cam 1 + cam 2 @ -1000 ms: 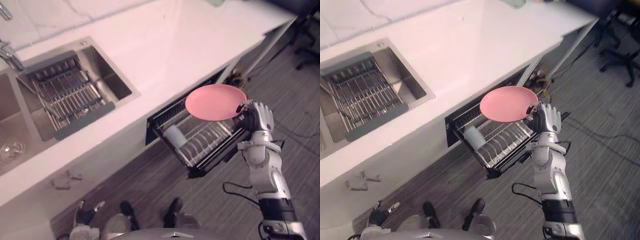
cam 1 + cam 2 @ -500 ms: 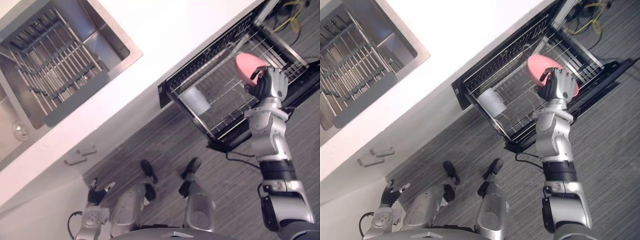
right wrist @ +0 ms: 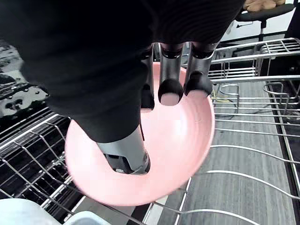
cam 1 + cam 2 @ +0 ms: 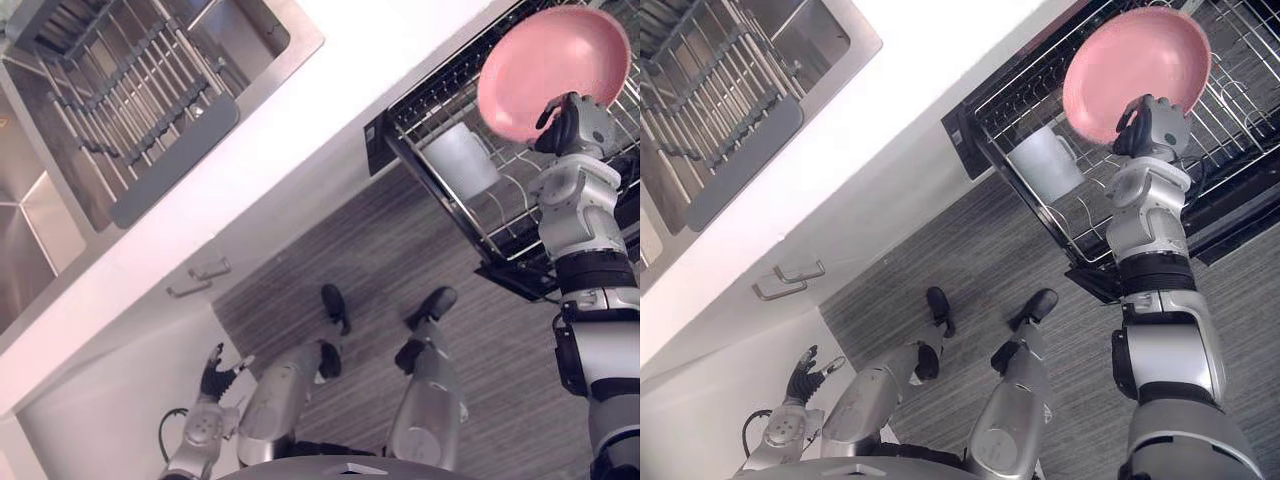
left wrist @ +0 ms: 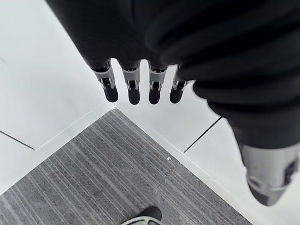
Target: Walk over to the sink, pick up the cup, carry it to the dishwasher, place the cup inside the dishwasher, then close the dishwasher door
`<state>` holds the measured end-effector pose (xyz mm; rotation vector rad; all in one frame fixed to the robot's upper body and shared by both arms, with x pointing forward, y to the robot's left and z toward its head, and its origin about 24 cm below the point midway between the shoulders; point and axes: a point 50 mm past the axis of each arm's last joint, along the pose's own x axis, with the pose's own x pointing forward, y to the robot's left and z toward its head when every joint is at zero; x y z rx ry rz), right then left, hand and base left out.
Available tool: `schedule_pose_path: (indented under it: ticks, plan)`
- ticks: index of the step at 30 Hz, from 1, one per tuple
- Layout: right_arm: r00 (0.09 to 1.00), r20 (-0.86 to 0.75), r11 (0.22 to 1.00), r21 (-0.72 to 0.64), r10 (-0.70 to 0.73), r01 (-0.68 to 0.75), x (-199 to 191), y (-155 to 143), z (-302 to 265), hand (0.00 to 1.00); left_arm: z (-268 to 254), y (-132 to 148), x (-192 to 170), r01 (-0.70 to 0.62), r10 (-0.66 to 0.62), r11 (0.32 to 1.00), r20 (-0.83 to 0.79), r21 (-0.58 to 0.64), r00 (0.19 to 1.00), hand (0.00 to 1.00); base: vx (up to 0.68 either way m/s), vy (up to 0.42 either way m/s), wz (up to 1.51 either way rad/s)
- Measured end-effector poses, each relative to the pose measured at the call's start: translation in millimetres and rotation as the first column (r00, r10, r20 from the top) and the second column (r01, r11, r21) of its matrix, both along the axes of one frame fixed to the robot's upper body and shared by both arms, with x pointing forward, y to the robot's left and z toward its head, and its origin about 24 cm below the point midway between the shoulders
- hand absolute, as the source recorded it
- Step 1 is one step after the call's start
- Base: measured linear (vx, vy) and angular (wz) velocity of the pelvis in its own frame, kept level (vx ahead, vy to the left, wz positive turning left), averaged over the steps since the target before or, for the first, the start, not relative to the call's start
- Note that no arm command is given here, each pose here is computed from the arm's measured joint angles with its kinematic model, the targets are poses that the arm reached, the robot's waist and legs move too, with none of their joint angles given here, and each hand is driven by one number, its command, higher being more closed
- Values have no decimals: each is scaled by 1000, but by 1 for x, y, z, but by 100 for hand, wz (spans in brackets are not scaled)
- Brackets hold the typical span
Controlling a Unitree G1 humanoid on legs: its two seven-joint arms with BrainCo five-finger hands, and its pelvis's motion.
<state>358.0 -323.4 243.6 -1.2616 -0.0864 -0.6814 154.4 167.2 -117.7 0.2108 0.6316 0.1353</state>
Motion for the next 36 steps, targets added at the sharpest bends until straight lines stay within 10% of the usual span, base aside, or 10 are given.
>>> schedule_pose_path:
  ticks: [16,25,26,36]
  plan:
    - [919,370,955,294,-138,25,-37,-37,10,0,6,-14,4,20,-17,998,44,-67,999,0,5,-49,1]
    - [750,470,617,780,-464,-107,-110,-113,-55,0,-12,6,-32,-106,102,993,-84,-45,991,0,63,-117,-16]
    - [752,455,558,818,-477,-140,-115,-117,-65,100,-14,8,-35,-121,117,992,-97,-43,988,0,83,-138,-19]
    - [899,297,198,950,-322,-243,-93,-106,-116,100,-17,6,-40,-98,95,995,-127,-19,987,0,-4,-89,0]
